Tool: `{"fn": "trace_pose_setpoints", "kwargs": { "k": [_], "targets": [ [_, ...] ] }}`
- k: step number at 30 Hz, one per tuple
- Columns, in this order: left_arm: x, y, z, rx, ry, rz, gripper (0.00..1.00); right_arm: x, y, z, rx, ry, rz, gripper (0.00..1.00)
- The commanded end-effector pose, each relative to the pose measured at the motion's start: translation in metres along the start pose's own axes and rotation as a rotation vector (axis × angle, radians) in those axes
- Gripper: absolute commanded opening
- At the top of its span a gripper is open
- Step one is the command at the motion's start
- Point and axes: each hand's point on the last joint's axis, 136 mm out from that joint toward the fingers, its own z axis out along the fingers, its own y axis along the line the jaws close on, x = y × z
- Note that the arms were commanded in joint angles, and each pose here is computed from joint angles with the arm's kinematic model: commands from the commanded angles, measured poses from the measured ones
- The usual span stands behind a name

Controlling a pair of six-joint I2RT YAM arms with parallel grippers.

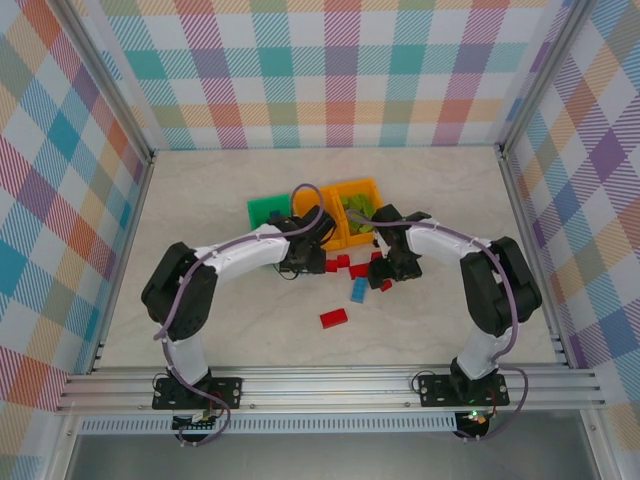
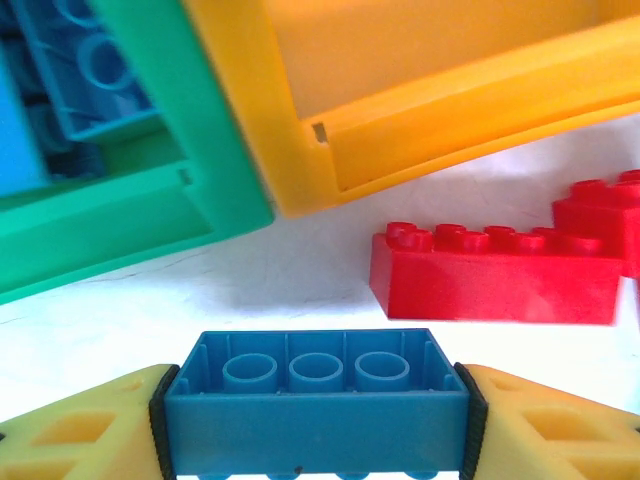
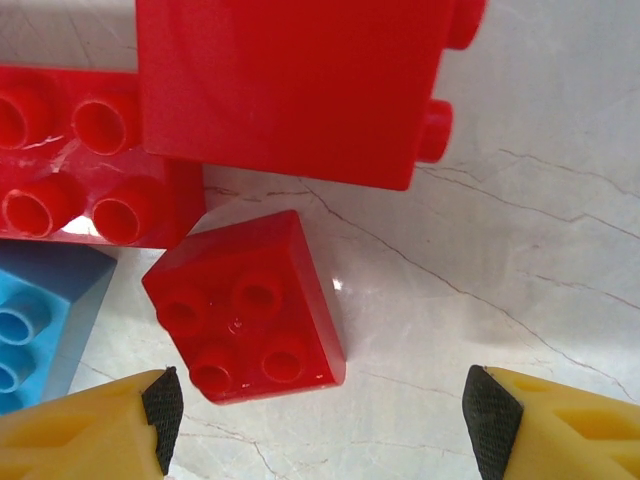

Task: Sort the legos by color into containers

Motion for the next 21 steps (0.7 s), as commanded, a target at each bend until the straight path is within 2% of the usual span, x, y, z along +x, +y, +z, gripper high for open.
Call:
{"fn": "trace_pose_setpoints", "kwargs": {
  "k": [1,6,10,13,17,21],
  "targets": [
    [-0.016,0.006,-0.048,0.002,-0.089,-0.024,0.56,-0.008,0.007,0.004,-0.015,-0.001,-0.035,0.76],
    [-0.042,0.037,-0.080,-0.006,-0.176,-0.112,0.57,-0.013,0.007,0.008,-0.008,-0.005,-0.036,0.74],
    [-0.063,0.065,-0.077,-0.006,-0.182,-0.181,0.58,-0.016,0.011,0.014,-0.020,0.008,-0.036,0.68],
    [-0.079,0.078,-0.069,-0.016,-0.173,-0.204,0.58,-0.012,0.009,0.021,0.004,0.035,-0.036,0.58],
    [-0.102,0.091,-0.059,-0.005,-0.175,-0.265,0.58,-0.010,0.004,0.018,0.030,0.030,-0.020,0.40],
    [-0.119,0.102,-0.050,-0.010,-0.163,-0.294,0.59,-0.012,0.008,-0.003,0.001,-0.019,0.023,0.30]
  ]
}}
